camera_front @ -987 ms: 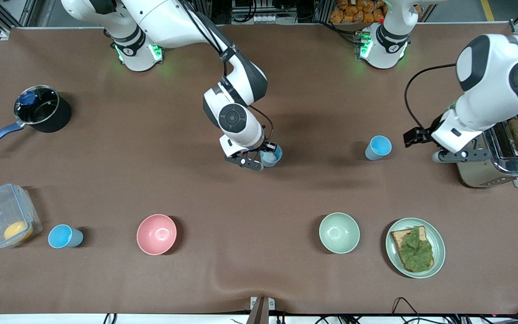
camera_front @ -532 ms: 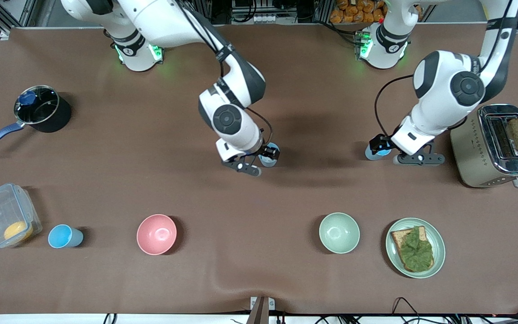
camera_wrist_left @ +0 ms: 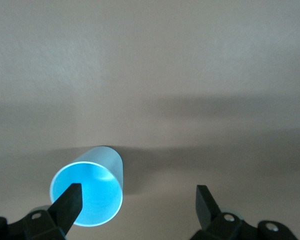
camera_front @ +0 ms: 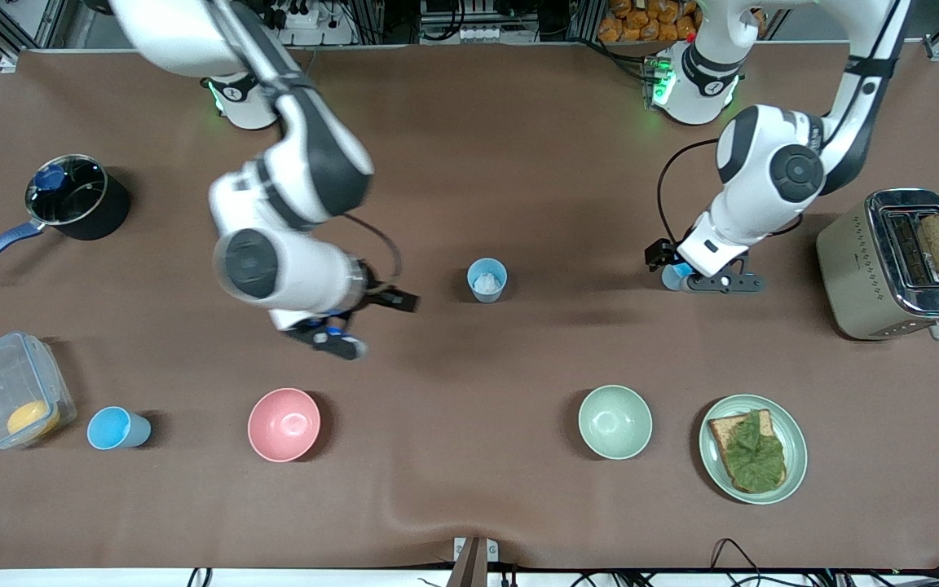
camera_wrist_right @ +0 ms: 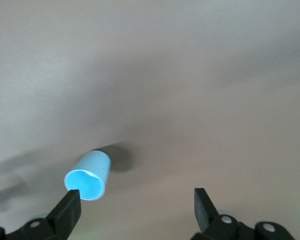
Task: Stack blue cups with both arms
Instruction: 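Set the cup mid-table with the right gripper while the left gripper reaches another cup, then open and withdraw the right gripper while the left gripper grasps the cup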
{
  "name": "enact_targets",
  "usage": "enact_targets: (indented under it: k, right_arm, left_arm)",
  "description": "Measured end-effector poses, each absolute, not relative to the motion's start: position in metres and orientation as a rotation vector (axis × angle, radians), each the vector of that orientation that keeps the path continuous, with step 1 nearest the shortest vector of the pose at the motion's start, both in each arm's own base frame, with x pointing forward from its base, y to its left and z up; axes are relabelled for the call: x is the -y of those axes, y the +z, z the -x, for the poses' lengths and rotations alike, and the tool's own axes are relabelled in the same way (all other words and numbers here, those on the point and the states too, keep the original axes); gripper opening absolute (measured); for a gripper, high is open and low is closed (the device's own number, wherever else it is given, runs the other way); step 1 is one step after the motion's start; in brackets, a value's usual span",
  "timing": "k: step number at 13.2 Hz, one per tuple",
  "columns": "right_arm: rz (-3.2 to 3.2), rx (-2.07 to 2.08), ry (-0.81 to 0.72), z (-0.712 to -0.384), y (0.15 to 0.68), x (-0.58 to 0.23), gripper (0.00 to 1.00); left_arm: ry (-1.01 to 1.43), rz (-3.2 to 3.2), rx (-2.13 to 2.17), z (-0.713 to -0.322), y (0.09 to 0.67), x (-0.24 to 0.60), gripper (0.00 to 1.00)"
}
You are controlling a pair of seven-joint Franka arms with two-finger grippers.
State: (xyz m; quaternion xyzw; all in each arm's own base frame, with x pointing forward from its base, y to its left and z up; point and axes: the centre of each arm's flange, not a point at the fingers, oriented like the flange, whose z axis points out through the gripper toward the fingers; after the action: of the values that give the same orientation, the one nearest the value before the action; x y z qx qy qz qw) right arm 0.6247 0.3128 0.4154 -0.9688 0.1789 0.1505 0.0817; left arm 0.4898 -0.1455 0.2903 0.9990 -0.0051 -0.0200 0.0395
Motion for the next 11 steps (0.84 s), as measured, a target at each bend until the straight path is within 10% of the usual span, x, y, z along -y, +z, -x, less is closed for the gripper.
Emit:
enact_targets:
  k: [11]
  right_arm:
    - [3.037, -0.335, 0.424, -0.618, 0.519, -0.082, 1.00]
  left_arm:
    - [-0.166, -3.069, -0.012, -0.465, 0.232, 0.134, 0.94]
